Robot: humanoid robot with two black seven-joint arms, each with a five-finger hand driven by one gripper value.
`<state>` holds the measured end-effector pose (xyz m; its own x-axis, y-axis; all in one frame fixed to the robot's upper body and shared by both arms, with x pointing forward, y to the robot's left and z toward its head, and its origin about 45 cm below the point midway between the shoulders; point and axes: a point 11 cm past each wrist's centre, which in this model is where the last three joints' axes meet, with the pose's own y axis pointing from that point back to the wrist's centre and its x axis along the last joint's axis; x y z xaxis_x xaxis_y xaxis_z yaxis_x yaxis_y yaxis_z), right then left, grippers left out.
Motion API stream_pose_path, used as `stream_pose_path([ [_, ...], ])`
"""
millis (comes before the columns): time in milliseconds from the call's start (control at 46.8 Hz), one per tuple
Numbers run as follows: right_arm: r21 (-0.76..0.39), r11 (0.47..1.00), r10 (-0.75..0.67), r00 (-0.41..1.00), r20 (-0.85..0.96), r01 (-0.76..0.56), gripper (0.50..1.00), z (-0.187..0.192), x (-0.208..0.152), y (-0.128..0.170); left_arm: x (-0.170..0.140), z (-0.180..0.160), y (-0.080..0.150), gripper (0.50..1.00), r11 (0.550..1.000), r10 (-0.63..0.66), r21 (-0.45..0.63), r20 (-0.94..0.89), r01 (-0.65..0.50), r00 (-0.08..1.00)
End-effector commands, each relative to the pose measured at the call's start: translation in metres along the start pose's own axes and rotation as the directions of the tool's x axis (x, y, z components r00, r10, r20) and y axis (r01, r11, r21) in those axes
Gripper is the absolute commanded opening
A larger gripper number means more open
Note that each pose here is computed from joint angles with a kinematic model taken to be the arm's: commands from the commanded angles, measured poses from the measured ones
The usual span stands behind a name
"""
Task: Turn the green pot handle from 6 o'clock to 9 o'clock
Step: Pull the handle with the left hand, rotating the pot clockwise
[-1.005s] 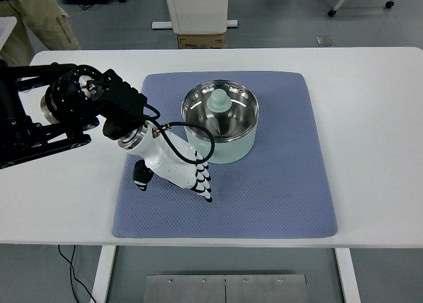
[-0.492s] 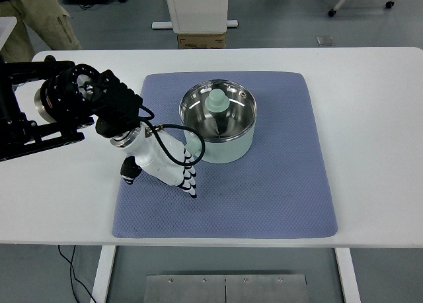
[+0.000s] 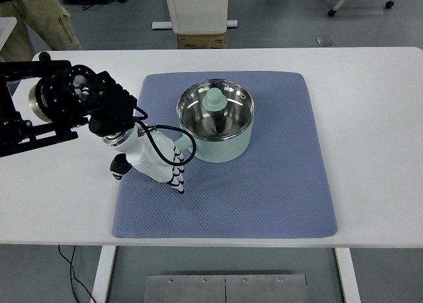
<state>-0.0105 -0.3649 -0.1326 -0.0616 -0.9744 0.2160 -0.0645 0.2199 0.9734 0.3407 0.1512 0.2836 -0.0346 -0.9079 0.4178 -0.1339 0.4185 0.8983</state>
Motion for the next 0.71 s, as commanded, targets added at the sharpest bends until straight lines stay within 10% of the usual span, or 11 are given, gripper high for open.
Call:
stream_pose_path([
  [0,0.000,1.000,0.000,1.000,0.000,0.000,1.000,0.000,0.000,0.000,-0.002,-0.001,0.000,1.000,1.000,-0.014,0.005,0.007,0.014,1.000],
  [684,0.000,1.000,0.000,1.000,0.000,0.000,1.000,0.000,0.000,0.000,-0.017,-0.026,0.010,1.000,0.993,-0.072,0.091,0.004,0.071,0.997],
])
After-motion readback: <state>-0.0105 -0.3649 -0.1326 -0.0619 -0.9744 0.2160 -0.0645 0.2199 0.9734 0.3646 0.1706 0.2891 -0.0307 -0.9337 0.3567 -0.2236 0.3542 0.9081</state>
